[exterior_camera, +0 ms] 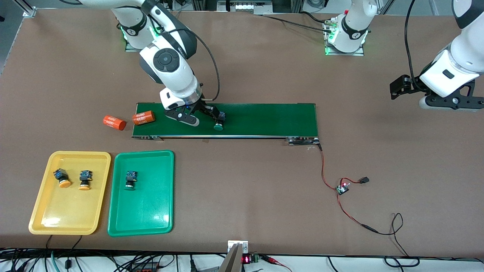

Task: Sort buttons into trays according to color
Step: 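Return the right gripper to the belt and grasp another green button, then carry the second green button with the right gripper to the green tray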

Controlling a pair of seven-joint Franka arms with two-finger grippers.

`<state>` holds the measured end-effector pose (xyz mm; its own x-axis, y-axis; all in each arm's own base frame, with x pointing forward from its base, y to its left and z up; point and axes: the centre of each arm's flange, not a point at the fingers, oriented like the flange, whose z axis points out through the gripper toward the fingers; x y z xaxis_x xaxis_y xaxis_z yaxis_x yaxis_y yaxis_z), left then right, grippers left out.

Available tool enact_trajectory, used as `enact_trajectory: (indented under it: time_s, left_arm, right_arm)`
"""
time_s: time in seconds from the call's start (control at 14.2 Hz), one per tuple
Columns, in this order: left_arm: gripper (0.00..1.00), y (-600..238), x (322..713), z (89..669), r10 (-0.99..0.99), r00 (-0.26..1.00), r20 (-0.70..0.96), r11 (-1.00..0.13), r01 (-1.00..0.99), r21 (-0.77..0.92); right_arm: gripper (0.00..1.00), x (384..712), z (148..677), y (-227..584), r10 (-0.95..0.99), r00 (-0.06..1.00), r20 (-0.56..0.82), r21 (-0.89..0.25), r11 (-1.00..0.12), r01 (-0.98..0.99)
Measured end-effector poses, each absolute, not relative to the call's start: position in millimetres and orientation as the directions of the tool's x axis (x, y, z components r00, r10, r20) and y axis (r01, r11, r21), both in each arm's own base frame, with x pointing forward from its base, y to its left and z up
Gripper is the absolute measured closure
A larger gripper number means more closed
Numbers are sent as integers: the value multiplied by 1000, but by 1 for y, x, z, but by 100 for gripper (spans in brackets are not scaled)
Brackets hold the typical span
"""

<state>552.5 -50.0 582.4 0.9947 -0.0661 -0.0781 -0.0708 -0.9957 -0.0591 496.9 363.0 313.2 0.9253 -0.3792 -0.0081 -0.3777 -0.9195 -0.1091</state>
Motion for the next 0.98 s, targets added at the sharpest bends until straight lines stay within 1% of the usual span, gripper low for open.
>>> enact_trajectory:
  time_s: [0.21, 0.42, 0.63, 0.84, 0.98]
  left_arm:
    - [0, -51, 552, 583, -68, 995, -77, -996, -73, -59]
    - [0, -54, 551, 583, -73, 994, -78, -995, -78, -59]
    - [0, -55, 550, 583, -74, 994, -86, -995, -79, -59]
    - [0, -55, 550, 583, -74, 993, -89, -995, -79, -60]
    - [0, -54, 550, 584, -73, 994, -86, -995, -78, -60]
  right_arm:
    - [0, 496, 298, 375, -390, 921, 0, -99, -916, -388]
    - [0, 493, 290, 387, -355, 934, 26, -85, -932, -352]
    - [0, 490, 282, 393, -280, 957, 75, -55, -959, -277]
    - [0, 489, 272, 390, -212, 974, 73, -20, -977, -211]
    - [3, 488, 264, 388, -187, 980, 72, -1, -982, -187]
